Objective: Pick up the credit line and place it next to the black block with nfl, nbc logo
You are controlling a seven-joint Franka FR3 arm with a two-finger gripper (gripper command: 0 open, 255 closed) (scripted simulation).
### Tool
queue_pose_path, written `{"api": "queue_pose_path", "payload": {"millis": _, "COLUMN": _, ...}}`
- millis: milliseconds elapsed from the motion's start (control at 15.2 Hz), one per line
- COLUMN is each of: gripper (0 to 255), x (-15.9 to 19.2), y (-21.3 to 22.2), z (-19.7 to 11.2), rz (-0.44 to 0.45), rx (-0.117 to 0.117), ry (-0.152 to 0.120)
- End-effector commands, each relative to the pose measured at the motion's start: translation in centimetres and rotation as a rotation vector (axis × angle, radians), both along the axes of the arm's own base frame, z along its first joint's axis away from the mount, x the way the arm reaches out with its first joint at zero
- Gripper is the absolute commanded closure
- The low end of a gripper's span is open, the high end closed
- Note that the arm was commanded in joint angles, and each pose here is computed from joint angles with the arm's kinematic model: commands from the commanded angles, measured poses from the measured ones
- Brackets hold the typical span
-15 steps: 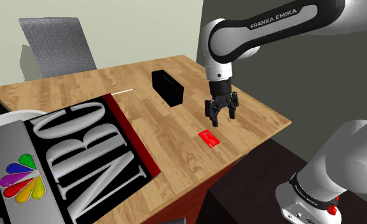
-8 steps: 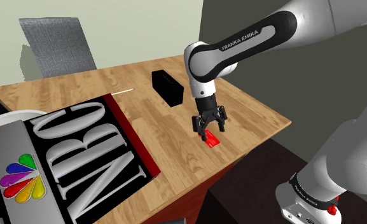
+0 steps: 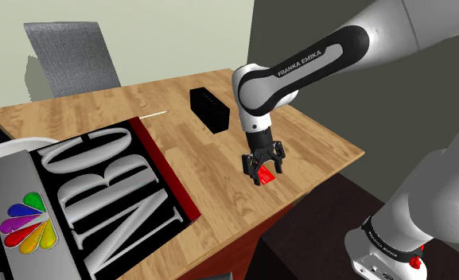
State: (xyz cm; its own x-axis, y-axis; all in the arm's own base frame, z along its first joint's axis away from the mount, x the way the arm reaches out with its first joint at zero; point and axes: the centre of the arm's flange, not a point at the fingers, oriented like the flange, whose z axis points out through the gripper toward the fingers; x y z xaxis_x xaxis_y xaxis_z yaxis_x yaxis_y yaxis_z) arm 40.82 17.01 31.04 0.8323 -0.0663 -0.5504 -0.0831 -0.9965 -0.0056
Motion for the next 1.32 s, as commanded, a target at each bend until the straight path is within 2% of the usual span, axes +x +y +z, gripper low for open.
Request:
{"api": "queue_pose_path", "payload": {"millis": 0, "gripper": 0, "x": 0.0, "y": 0.0, "z": 0.0, "rz": 0.000, "rx": 0.000, "ry": 0.000}}
{"api": "queue_pose_path", "payload": {"millis": 198, "gripper": 0, "x": 0.0, "y": 0.0, "z": 0.0, "rz": 0.000, "rx": 0.000, "ry": 0.000}}
{"api": "queue_pose_path", "payload": {"millis": 264, "gripper": 255, "x": 0.0, "y": 0.0, "z": 0.0, "rz": 0.000, "rx": 0.000, "ry": 0.000}}
{"api": "queue_pose_path", "payload": {"millis": 858, "gripper": 255, "x": 0.0, "y": 0.0, "z": 0.0, "rz": 0.000, "rx": 0.000, "ry": 0.000}}
{"api": "queue_pose_path", "payload": {"millis": 1254, "gripper": 255, "x": 0.0, "y": 0.0, "z": 3.1, "rz": 0.000, "rx": 0.000, "ry": 0.000}}
